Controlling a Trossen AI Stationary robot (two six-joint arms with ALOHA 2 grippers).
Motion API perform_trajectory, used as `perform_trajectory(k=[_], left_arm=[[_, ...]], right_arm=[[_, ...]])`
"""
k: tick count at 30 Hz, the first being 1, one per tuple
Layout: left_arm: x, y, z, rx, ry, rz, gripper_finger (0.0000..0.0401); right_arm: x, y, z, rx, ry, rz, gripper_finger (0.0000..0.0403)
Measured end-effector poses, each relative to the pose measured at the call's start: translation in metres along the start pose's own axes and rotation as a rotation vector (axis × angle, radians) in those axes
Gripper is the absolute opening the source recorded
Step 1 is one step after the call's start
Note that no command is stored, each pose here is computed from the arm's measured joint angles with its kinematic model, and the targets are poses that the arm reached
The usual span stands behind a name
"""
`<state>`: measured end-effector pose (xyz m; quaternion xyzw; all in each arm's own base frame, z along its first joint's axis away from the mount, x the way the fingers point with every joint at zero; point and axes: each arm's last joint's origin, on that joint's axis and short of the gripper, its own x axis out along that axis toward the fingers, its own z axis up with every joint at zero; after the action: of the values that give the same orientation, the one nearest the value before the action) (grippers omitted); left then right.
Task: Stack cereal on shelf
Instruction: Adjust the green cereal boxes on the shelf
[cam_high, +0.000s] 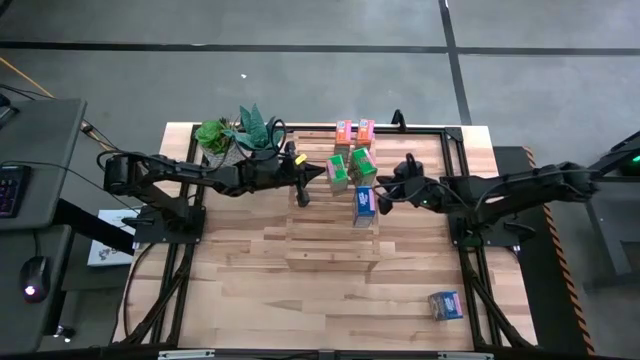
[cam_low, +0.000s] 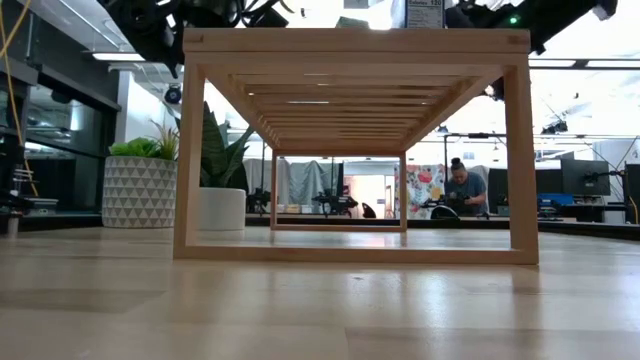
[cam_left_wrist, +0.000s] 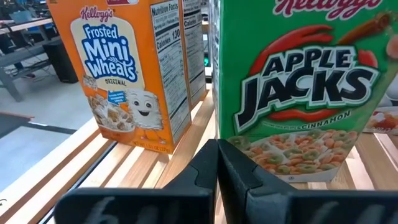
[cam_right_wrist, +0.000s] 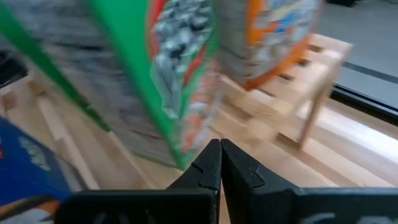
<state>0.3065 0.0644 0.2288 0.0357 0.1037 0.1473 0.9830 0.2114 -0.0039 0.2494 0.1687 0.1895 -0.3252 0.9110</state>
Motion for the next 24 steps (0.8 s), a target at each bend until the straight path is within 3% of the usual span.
perform_trajectory(k=[24], left_arm=[[-0.0012, -0.0090, -0.0004, 0.007, 0.009, -0.032, 0.0000]], right_arm=[[0.0087, 0.0107, -0.0008, -0.056, 0.020, 0.120, 0.0000]])
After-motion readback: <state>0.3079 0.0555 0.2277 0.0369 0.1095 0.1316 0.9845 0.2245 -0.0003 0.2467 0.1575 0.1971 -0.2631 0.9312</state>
